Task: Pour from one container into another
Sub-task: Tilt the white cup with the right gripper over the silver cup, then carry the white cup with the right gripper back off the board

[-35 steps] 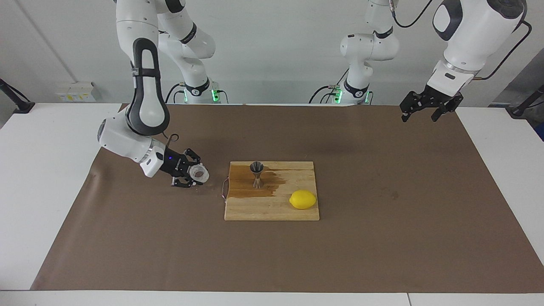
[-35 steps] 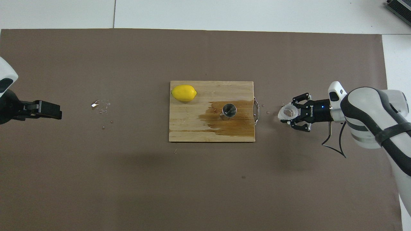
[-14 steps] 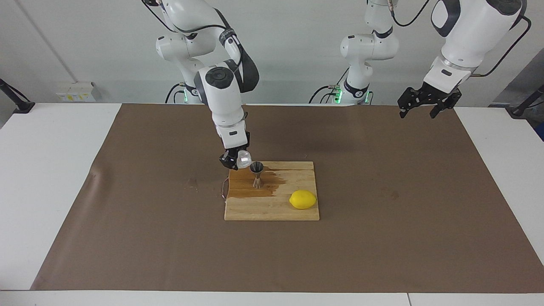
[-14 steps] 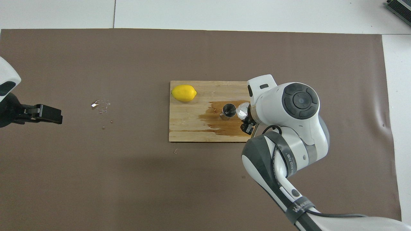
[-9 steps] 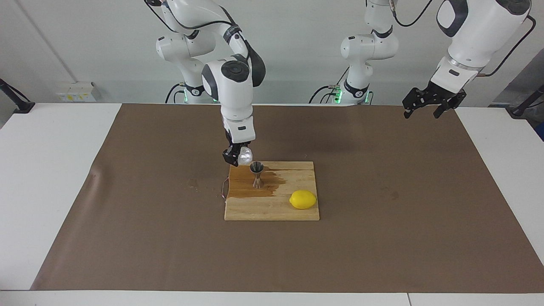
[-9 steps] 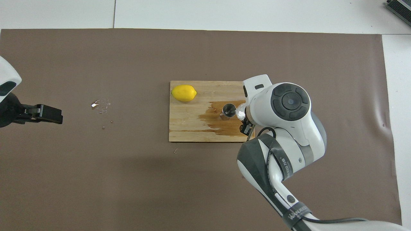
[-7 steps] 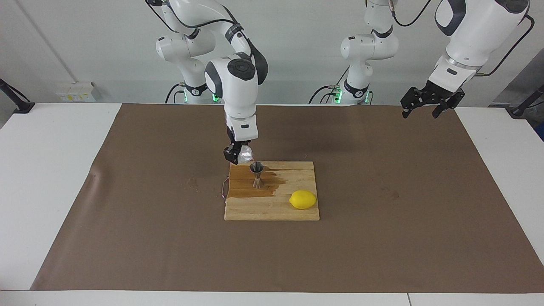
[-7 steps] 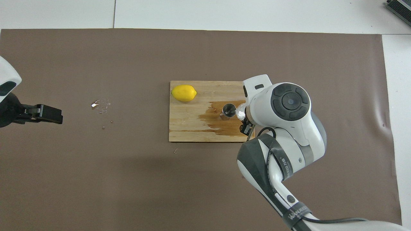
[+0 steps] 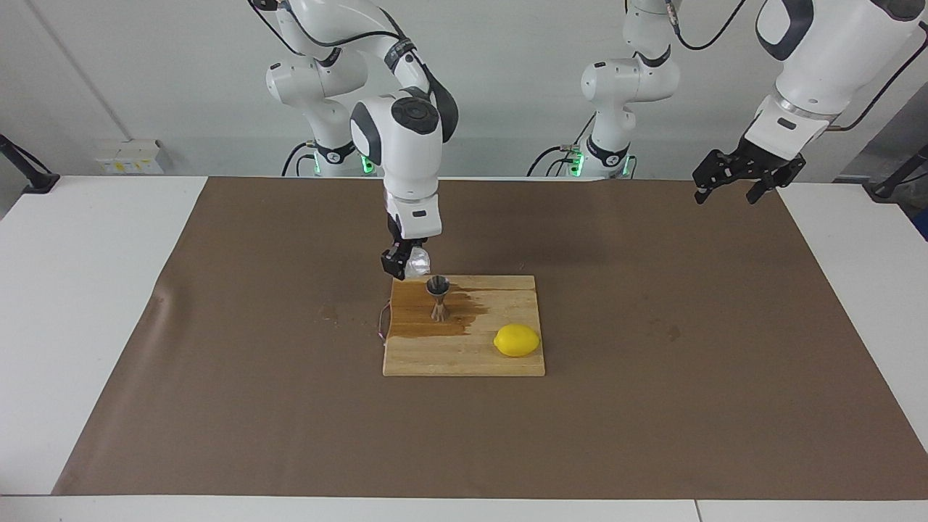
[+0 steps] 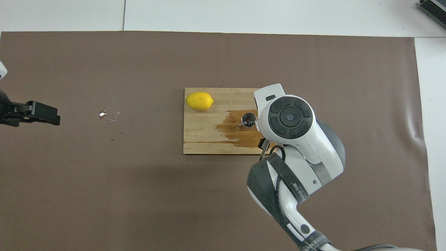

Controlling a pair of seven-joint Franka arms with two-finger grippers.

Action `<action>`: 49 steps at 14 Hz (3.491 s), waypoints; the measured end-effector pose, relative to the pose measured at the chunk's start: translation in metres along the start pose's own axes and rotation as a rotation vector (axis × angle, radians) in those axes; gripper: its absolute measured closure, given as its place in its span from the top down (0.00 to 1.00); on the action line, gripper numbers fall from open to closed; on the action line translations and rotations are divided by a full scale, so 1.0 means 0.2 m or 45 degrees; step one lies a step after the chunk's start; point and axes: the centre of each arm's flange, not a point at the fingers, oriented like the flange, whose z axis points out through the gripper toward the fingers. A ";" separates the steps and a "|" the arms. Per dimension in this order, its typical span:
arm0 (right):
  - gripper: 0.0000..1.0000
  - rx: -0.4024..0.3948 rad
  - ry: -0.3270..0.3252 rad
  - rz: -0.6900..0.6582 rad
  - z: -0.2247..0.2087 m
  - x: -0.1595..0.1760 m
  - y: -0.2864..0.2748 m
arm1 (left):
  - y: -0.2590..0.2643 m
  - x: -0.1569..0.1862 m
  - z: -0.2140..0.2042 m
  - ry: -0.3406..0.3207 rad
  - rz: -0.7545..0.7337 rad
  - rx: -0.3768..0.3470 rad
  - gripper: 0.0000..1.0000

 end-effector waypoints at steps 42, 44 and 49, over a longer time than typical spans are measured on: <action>0.51 0.269 0.779 -0.428 0.56 -0.99 0.73 | -0.01 0.04 -0.03 0.096 -0.006 -0.002 1.00; 0.51 0.232 0.798 -0.466 0.68 -1.11 0.71 | -0.01 0.04 -0.03 0.096 -0.006 -0.002 1.00; 0.51 0.191 0.840 -0.541 0.87 -1.20 0.62 | -0.01 0.04 -0.03 0.096 -0.007 -0.002 1.00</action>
